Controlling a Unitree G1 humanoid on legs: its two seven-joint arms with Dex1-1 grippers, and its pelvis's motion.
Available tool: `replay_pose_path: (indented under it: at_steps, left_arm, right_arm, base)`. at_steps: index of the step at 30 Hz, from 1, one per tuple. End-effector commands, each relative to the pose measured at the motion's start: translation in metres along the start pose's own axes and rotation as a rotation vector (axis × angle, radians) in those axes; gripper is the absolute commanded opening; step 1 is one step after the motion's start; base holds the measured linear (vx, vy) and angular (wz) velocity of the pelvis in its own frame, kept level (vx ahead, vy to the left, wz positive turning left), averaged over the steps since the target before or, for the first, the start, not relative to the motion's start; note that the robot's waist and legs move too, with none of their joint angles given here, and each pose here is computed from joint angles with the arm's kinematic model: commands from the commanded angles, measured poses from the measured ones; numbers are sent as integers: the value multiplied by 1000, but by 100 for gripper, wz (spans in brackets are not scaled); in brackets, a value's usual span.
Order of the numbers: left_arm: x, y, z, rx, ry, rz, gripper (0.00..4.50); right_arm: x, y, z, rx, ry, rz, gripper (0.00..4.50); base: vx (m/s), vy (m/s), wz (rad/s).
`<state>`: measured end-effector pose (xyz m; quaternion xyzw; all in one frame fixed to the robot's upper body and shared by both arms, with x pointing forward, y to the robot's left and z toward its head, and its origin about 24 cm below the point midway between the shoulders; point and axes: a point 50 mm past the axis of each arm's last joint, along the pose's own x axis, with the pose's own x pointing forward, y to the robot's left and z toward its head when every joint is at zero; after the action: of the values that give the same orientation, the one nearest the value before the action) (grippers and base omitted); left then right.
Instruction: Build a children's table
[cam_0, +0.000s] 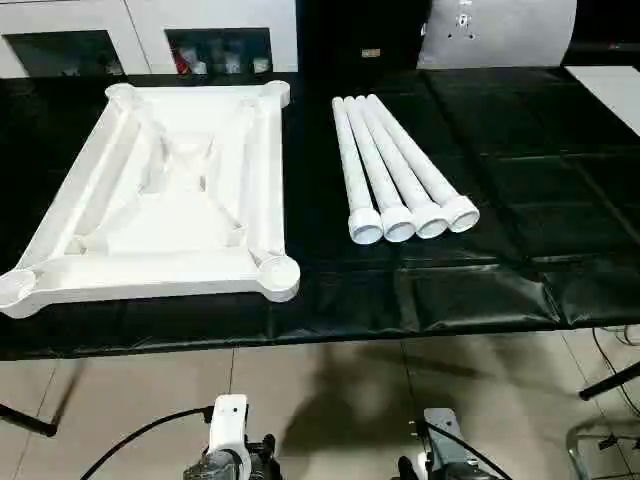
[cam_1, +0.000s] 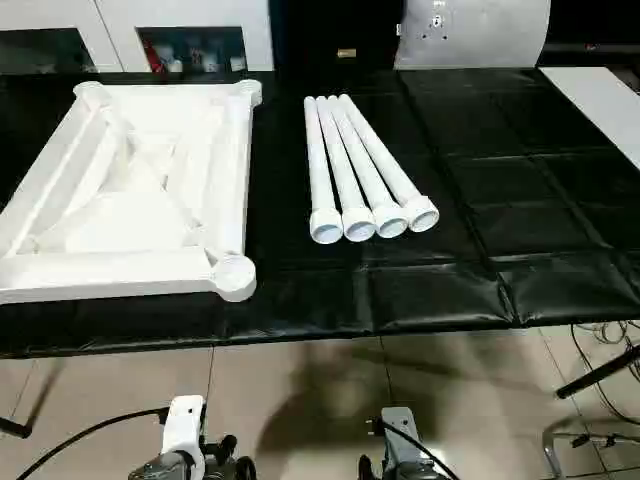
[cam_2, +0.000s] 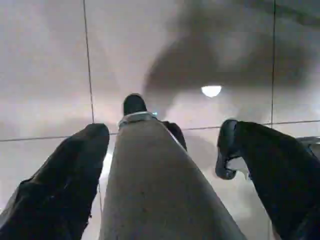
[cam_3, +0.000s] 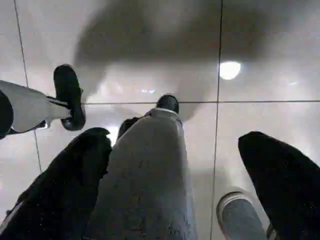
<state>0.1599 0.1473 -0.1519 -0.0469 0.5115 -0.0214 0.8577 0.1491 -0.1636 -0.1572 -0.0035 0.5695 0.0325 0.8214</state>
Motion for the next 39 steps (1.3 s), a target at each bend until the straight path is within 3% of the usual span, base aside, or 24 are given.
replay_pose_path:
  at_steps: [1,24,25,26,30,33,36,38,39]
  left_arm:
    - [-2,1,-19,-9,70,10,447]
    - [-2,1,-19,-9,70,10,447]
    - [0,19,7,165,157,95,447]
    - [1,18,9,156,157,90,447]
    - [2,10,12,126,160,42,447]
    - [3,10,32,105,42,51,447]
    - [3,11,44,59,0,61,447]
    - [3,11,48,40,-15,51,447]
    - [3,12,56,14,-61,32,447]
  right_arm:
    - [0,-1,-8,-4,28,-7,450]
    - [0,-1,-8,-4,28,-7,450]
    - [0,-1,0,-178,23,-117,450]
    - [0,-4,1,-183,21,-127,450]
    - [0,-6,12,-105,-30,-116,450]
    - [-1,-1,27,-93,-117,-89,450]
    - [-2,-5,39,-104,-187,-134,450]
    - [-3,-5,44,-73,-224,-116,450]
    - [-5,-4,57,0,-309,-58,450]
  base:
    - [0,0,0]
    - [0,0,0]
    - [0,0,0]
    - [0,0,0]
    - [0,0,0]
    - [0,0,0]
    - [0,0,0]
    - [0,0,0]
    - [0,0,0]
